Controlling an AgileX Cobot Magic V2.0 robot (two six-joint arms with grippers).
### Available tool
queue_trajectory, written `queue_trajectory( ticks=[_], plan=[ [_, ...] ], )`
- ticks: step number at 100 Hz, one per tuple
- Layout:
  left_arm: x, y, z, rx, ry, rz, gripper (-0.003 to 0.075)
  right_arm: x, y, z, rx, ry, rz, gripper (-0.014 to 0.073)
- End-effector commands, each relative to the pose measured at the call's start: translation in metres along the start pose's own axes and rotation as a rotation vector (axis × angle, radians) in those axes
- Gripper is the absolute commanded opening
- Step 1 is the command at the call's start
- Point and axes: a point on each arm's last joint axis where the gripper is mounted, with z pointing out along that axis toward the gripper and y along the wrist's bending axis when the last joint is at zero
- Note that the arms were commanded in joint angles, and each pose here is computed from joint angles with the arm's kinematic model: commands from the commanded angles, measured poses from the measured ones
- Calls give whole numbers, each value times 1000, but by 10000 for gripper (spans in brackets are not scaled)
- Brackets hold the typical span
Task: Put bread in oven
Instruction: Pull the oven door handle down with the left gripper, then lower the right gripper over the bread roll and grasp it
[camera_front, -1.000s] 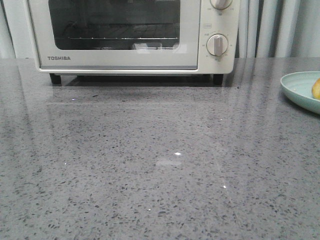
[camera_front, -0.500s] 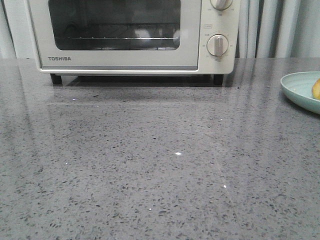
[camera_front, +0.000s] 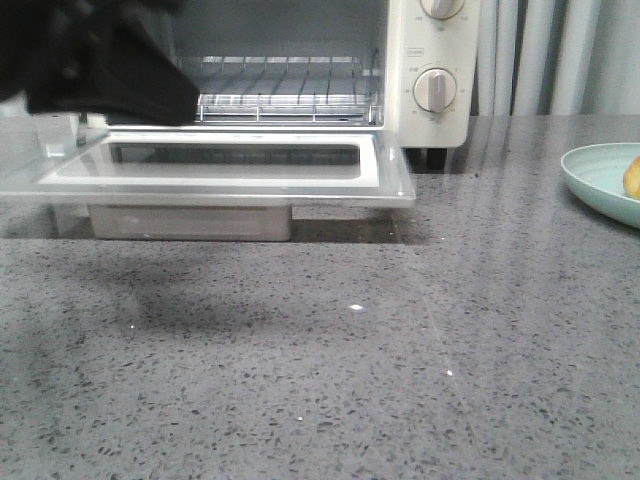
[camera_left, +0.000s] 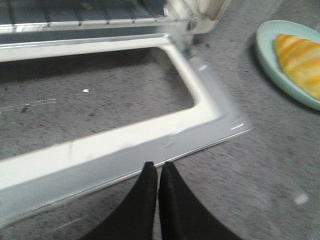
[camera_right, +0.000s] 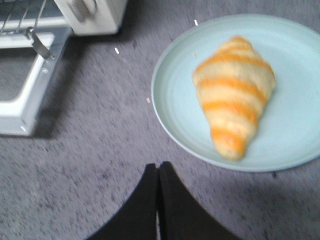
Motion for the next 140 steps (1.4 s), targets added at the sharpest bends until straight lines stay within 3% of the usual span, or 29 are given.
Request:
queue_trajectory(
  ticks=[1,20,46,55,70,77,106,140],
  plan=[
    [-24,-20,-39,112,-203,-1,-22,-8,1,-8,0,-34,-13,-67],
    [-36,-25,-96,175,-372,50,-22,-7,0,-8,8,-14,-13,-67],
    [-36,-9,-149,92,-481,89,-22,-19,3,-14,18,0,-12,-48],
    [-35,-4,-162,50,-518,92,-22,-30,6,-17,19,-3,-32,48],
    [-32,0,-175,7,-551,85,-22,-48,10,-13,47,42,-55,327],
    [-31,0,-179,2,-561,90,-22,-57,10,-8,88,60,-83,388],
    [-29,1,-180,-4,-542,90,-22,-99,10,31,282,203,-181,393],
    [-28,1,-179,-5,-536,90,-22,-125,16,91,354,373,-175,393]
  ],
)
